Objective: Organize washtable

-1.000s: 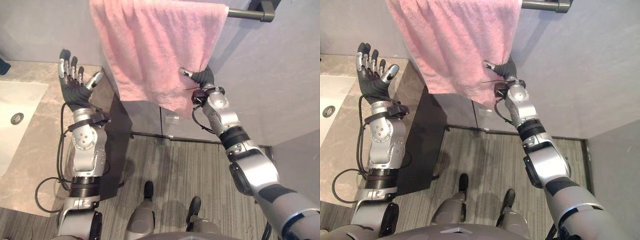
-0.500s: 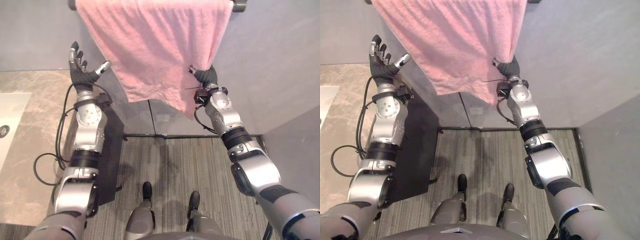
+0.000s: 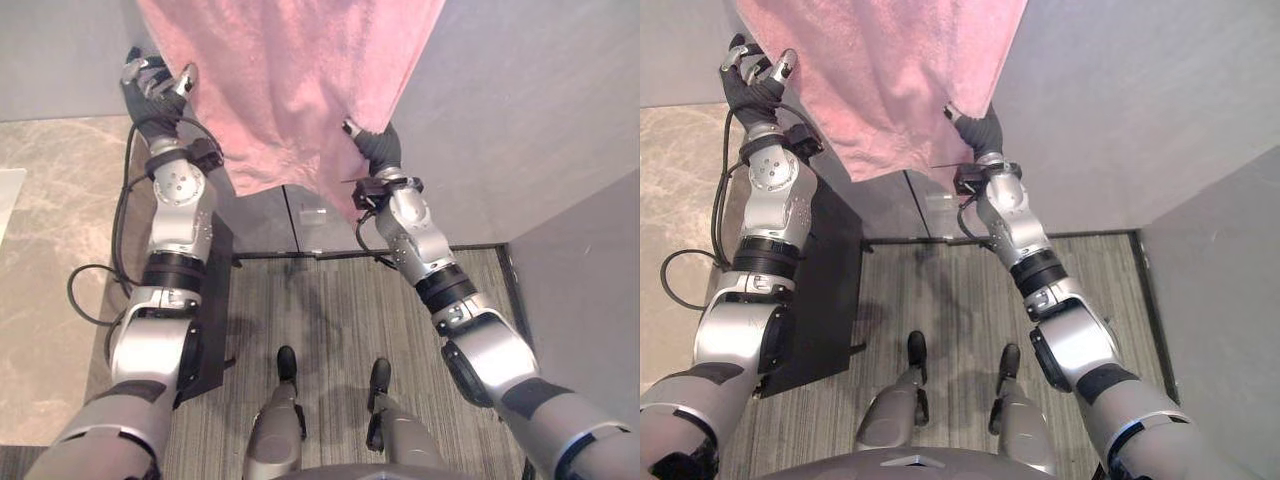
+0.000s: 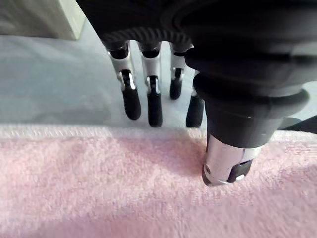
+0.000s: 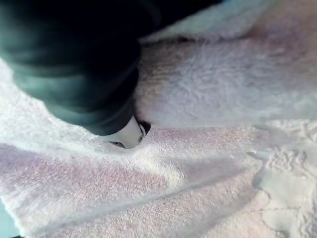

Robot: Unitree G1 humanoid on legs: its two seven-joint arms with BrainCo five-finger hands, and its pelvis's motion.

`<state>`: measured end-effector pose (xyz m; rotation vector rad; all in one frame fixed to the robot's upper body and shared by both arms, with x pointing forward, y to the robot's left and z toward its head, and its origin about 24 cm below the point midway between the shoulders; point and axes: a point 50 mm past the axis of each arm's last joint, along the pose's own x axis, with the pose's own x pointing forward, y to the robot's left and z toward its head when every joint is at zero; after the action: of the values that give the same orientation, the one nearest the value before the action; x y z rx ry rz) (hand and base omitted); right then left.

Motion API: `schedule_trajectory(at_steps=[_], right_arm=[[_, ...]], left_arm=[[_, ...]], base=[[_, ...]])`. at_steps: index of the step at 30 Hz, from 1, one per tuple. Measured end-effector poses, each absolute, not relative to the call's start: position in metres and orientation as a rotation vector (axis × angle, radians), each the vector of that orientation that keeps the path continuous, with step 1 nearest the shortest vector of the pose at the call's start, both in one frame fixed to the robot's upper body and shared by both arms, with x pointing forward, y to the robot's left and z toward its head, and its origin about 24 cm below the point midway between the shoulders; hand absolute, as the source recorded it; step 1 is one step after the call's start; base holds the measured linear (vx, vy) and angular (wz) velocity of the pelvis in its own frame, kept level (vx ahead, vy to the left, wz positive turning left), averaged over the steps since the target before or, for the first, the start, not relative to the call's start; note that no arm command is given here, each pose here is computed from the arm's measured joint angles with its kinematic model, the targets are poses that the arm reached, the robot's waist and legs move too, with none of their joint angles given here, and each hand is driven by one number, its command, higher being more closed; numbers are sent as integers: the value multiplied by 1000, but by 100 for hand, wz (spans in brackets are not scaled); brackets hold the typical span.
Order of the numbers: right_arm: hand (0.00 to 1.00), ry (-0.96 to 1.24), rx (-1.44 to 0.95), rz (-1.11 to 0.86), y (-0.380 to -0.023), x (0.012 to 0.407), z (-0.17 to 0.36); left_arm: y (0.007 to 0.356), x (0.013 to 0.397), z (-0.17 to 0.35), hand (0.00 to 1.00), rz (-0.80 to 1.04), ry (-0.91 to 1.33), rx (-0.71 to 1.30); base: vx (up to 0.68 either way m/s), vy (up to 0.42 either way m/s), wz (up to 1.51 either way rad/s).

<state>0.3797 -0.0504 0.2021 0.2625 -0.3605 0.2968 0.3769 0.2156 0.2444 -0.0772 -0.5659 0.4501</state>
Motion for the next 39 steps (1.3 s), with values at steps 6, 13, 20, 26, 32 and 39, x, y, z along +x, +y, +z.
schedule_trajectory(at_steps=[6, 13, 20, 26, 32, 39], right_arm=[[100, -355, 249, 338, -38, 376, 200], [100, -332, 218, 346, -39, 374, 189], [100, -329, 218, 328, -46, 374, 186], [100, -322, 249, 261, -66, 377, 180], [100, -322, 207, 209, -84, 379, 176], [100, -302, 164, 165, -96, 389, 181]], left_arm=[[161, 369, 261, 100, 193, -677, -36], [150, 371, 255, 100, 169, -657, -71], [155, 372, 244, 100, 188, -627, -58], [181, 357, 227, 100, 262, -639, -67], [188, 348, 215, 100, 241, -647, -4], [191, 348, 208, 100, 220, -625, 16]], base=[[11, 9, -13], [72, -17, -2], [-31, 3, 10], [-24, 7, 4], [27, -4, 7], [45, -9, 5]])
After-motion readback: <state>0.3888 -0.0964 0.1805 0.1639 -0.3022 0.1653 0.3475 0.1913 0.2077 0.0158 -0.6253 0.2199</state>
